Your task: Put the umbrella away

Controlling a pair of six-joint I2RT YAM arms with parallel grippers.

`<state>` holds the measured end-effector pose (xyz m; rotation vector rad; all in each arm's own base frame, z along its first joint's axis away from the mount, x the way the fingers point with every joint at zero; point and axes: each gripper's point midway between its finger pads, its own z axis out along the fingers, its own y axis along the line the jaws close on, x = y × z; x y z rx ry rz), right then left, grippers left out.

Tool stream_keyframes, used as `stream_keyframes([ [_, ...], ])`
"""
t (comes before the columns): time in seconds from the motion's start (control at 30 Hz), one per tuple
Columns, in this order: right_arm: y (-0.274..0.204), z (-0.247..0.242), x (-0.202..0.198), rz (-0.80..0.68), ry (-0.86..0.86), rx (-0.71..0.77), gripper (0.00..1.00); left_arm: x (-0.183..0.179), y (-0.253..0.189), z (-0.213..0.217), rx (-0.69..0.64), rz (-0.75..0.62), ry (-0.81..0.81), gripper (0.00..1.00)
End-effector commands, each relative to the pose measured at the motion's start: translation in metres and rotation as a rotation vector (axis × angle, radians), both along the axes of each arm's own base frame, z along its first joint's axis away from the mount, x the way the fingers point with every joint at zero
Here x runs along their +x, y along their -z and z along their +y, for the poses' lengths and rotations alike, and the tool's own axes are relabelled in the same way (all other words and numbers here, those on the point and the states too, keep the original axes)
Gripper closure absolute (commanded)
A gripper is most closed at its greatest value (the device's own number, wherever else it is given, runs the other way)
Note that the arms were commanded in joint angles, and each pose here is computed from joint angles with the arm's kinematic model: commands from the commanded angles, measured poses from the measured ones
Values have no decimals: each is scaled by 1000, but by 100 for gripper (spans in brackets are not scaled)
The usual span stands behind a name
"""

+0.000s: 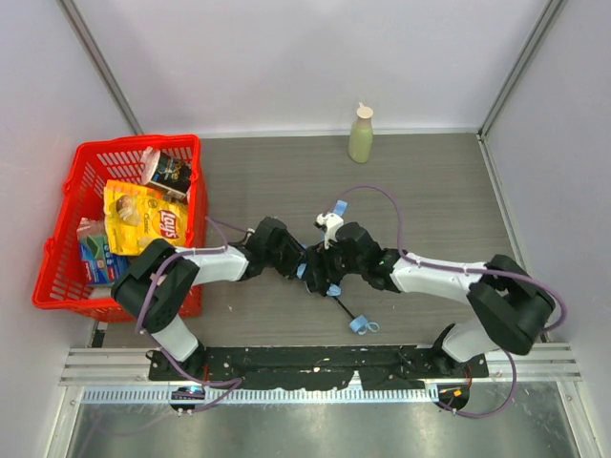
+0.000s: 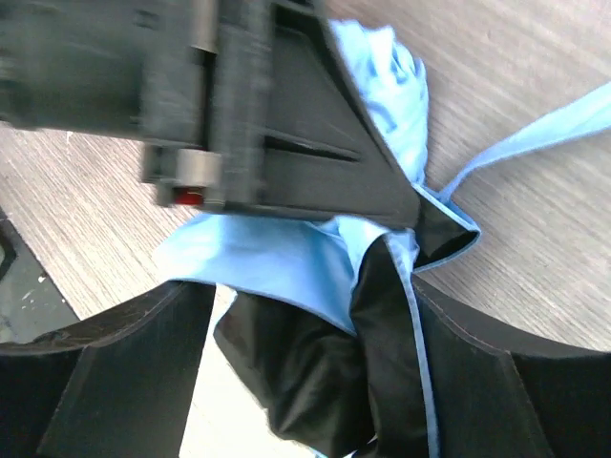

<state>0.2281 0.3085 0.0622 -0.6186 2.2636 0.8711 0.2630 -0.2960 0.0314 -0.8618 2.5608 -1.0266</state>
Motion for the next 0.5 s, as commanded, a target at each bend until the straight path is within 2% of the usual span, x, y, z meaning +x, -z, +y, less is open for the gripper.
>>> stream_keyframes([
  [0.0, -34, -10, 10, -252, 45, -222, 22, -49, 53, 40, 218, 251, 13, 100],
  [0.13, -17, -6, 10, -320, 36, -385, 22, -51, 47, 34, 190, 303, 8, 100],
  [0.3, -1, -11, 16, -422, 77, -560, 22, -45, 30, 32, 157, 294, 0, 100],
  [0.47, 18, -14, 17, -431, 70, -619, 22, -42, 13, 32, 133, 272, -8, 100],
])
